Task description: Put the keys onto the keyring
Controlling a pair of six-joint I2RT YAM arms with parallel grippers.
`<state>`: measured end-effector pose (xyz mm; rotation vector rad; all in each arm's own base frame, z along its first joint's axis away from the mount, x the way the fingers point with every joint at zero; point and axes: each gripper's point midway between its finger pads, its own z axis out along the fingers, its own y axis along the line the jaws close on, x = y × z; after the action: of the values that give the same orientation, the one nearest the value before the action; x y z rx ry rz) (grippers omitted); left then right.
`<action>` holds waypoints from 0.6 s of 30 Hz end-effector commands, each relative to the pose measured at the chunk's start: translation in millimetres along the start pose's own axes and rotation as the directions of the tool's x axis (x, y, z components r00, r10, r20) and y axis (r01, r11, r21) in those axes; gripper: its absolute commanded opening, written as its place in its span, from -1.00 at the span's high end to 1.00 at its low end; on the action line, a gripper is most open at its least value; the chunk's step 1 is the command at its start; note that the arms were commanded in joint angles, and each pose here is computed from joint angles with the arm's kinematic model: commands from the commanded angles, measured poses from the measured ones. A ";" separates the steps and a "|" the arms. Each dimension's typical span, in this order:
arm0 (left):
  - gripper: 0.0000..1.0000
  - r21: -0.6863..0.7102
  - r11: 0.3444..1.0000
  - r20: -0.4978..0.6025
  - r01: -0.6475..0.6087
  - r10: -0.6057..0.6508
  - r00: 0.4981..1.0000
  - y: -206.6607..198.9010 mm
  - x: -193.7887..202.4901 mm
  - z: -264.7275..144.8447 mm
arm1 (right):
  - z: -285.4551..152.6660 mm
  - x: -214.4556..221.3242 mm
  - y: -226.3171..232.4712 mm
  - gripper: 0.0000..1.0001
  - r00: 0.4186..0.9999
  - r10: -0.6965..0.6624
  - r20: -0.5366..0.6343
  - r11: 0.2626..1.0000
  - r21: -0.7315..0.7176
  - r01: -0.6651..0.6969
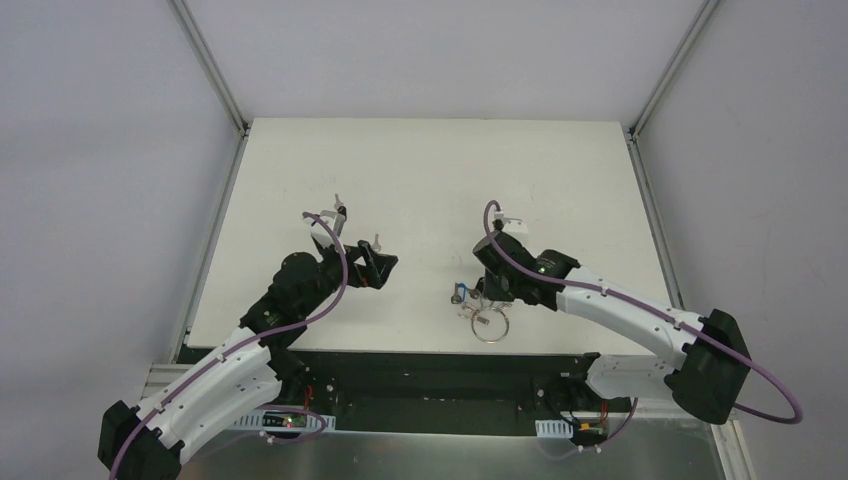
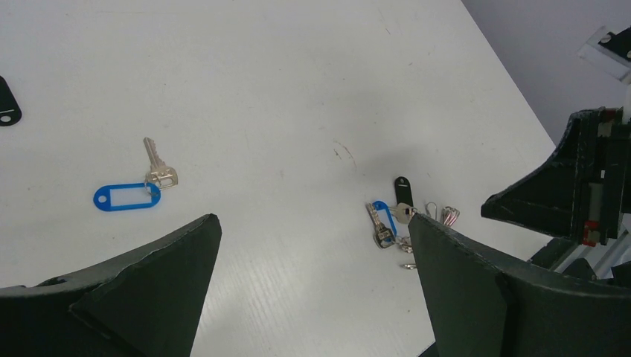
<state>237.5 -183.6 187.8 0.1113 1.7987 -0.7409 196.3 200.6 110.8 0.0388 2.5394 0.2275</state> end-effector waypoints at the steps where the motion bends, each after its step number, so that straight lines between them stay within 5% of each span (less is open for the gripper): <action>1: -0.98 0.061 0.998 0.020 0.010 -0.011 1.000 -15.3 -8.4 0.8 | -14.2 37.5 -8.3 0.95 0.983 -0.110 -0.146 0.993 -0.048 0.104; 18: -0.98 0.060 0.998 0.019 0.007 -0.008 1.000 -15.3 -8.4 0.7 | 18.3 95.8 4.1 1.00 0.931 -0.194 -0.310 0.981 -0.041 0.191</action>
<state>235.4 -187.7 184.1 0.1325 1.8146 -0.7577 131.3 201.1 50.3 -0.2336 2.8131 0.1526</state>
